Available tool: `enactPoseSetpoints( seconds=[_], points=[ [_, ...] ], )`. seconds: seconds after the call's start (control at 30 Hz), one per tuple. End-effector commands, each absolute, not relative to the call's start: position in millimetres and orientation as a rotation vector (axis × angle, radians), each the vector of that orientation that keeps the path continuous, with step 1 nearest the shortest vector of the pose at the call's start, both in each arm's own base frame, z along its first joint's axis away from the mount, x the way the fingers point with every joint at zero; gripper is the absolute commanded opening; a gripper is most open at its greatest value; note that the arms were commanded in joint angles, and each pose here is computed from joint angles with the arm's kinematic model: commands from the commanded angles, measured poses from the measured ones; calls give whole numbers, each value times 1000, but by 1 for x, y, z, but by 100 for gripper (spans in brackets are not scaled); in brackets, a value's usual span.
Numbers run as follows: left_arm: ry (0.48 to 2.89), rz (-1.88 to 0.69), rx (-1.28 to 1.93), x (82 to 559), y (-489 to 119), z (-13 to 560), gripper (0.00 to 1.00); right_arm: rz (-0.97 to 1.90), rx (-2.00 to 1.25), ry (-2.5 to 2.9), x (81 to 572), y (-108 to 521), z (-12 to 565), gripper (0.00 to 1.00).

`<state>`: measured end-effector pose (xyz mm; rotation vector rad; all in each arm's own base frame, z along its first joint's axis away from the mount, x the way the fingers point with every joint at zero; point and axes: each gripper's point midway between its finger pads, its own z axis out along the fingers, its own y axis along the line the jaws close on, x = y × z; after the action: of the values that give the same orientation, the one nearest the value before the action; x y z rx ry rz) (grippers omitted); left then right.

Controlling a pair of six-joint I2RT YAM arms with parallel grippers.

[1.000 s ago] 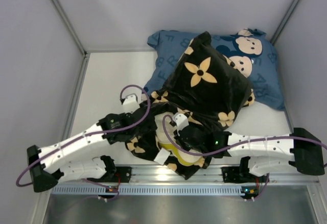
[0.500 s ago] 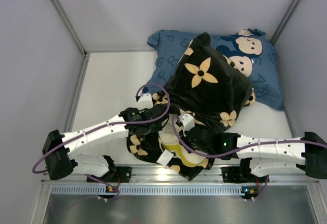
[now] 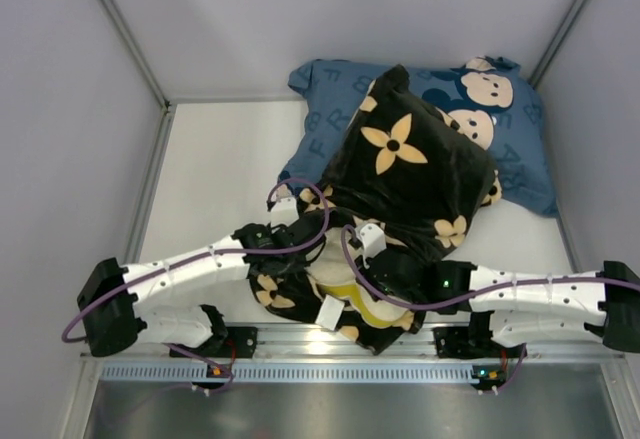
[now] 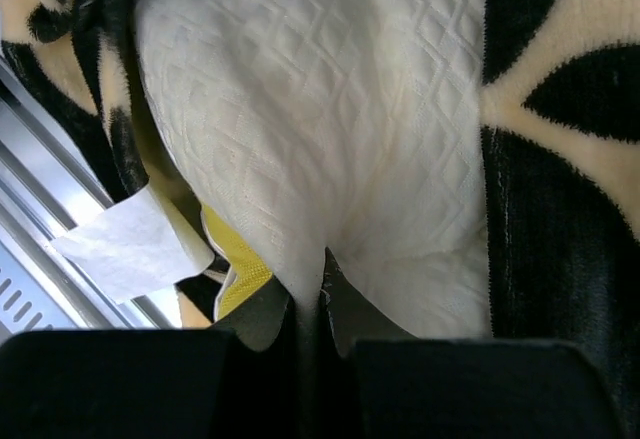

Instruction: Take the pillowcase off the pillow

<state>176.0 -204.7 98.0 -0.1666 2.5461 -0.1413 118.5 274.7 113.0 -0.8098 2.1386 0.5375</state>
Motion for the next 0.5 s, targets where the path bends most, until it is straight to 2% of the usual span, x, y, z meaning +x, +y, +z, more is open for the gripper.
enactPoseSetpoints(
  seconds=[0.0, 0.3, 0.47],
  points=[
    [2539, -203, -212, 164, -192, 99, 0, 531, -653, 2041, 136, 272, 152, 0],
    [2469, -259, -306, 156, -165, 106, 0, 412, -430, 1967, 159, 226, 194, 0],
    [2437, -218, -348, 157, -152, 109, 0, 449, -358, 1914, 158, 201, 224, 0]
  ],
)
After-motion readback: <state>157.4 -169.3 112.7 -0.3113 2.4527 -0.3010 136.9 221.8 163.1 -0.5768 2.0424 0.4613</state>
